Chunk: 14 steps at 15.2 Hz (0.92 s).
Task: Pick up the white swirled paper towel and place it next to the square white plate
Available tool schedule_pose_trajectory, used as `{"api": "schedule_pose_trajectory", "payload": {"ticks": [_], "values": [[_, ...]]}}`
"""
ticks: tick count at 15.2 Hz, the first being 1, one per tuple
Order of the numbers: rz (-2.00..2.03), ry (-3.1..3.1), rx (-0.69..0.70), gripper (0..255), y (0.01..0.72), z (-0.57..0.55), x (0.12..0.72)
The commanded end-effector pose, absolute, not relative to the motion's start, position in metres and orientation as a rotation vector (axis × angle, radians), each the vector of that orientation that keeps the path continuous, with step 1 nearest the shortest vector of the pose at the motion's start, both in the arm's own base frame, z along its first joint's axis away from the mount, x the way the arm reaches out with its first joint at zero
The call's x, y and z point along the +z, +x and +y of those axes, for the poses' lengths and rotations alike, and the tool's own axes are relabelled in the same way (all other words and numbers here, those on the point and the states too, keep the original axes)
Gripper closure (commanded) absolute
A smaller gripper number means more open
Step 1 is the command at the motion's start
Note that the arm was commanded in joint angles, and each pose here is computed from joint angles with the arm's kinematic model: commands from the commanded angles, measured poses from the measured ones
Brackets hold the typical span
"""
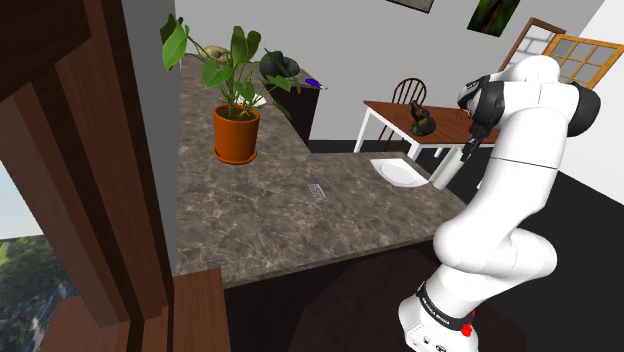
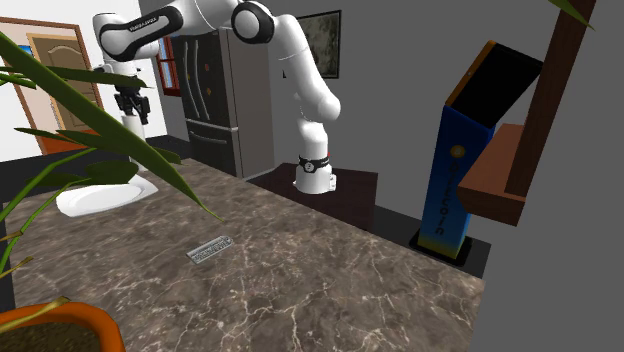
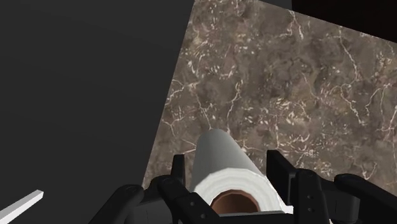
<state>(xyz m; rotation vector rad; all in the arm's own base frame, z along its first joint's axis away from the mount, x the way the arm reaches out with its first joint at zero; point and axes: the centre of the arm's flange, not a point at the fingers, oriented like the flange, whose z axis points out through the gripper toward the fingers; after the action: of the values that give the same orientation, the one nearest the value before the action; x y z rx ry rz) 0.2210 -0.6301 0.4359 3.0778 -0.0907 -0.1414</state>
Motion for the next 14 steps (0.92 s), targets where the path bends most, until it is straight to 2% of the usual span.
{"api": "schedule_pose_trajectory", "payload": {"ticks": [1,9,10,14], "values": [[-0.091,3.077,-0.141,255,0.2209,-0.6303,0.4228],[-0.091,3.077,-0.141,255,0.2209,-0.6303,0.4228],[-0.091,3.077,-0.141,0,0.2209,-0.6303,0.4228],[-0.091,3.077,-0.141,0,0.2209,-0.6303,0.4228]]}}
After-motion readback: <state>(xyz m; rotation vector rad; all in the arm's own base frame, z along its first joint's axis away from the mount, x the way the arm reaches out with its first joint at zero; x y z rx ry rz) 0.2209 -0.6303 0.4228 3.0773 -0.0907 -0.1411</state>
